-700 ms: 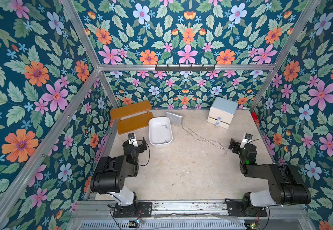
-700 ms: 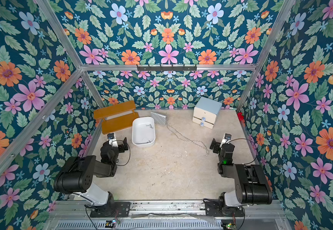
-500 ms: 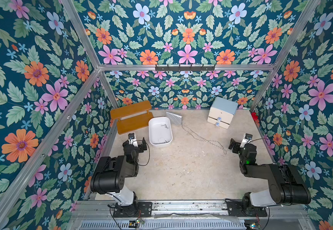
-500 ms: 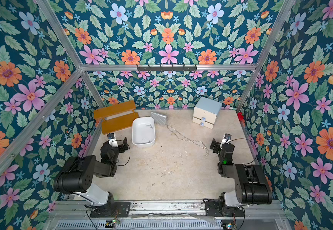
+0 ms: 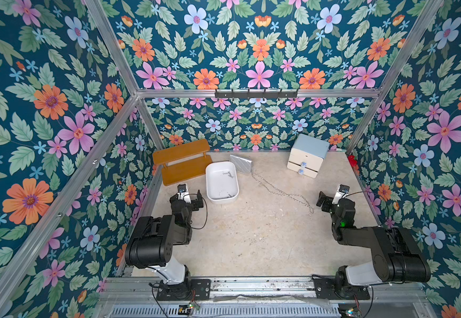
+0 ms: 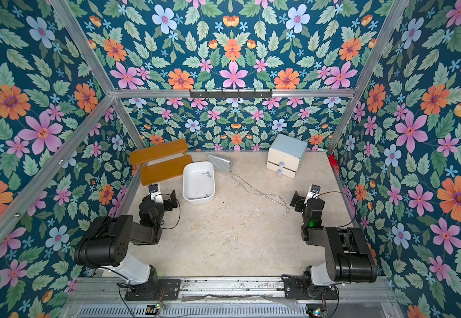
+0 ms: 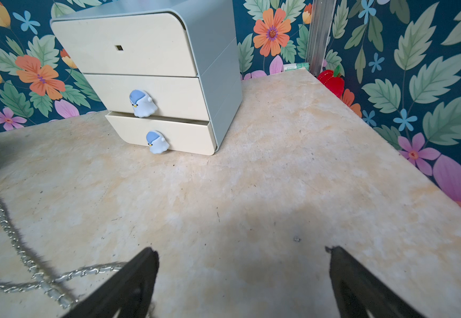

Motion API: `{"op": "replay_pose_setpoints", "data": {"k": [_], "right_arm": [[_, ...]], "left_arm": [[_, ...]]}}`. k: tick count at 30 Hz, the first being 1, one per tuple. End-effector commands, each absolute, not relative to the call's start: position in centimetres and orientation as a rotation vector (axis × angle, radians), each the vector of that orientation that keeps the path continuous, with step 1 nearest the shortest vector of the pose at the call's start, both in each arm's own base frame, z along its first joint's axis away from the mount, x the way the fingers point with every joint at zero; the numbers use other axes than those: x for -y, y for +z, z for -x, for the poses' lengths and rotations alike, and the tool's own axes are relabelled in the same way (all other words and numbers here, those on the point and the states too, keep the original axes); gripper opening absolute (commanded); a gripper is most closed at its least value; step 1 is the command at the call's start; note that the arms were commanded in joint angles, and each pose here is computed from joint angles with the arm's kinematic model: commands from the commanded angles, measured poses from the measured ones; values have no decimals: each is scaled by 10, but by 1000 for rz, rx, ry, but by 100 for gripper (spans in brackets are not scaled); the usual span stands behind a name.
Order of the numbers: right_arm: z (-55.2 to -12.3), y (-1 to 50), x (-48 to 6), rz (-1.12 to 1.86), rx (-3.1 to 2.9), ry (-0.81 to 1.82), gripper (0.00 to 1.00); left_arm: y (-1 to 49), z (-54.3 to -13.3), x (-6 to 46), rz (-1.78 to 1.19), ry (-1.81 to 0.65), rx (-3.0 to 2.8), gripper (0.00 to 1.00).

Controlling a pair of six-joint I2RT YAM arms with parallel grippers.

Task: Take out the screws from the storage box
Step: Move the storage box to the center of the board.

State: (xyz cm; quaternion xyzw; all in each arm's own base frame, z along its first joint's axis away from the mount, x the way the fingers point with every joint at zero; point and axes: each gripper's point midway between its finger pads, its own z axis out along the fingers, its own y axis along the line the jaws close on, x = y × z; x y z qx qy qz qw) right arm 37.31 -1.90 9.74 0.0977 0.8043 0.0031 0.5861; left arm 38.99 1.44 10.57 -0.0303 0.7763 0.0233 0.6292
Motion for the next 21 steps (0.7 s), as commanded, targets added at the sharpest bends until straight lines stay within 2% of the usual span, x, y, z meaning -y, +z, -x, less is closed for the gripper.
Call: {"op": "replay_pose_setpoints", "data": {"k": [1, 8, 12, 14, 17, 21], "right_arm": [[-375, 102, 21, -235, -1858, 1, 100], [-364, 128, 2, -142, -1818, -89, 100], [-355, 166, -42, 7, -1786, -154, 100], [-358, 187, -50, -85, -1827, -111, 100], [-363, 206, -66, -229, -1986, 59, 100], [-367, 218, -126, -139, -2163, 140, 100]], "left_arm": [[109, -391, -14, 62, 57, -1767, 99], [110, -390, -15, 60, 62, -1763, 99], [123, -388, -32, 170, 137, -1811, 99], [125, -387, -48, 299, 189, -1875, 99], [137, -386, -50, 323, 188, -1862, 99], [155, -376, -47, 339, 143, -1792, 99]]}}
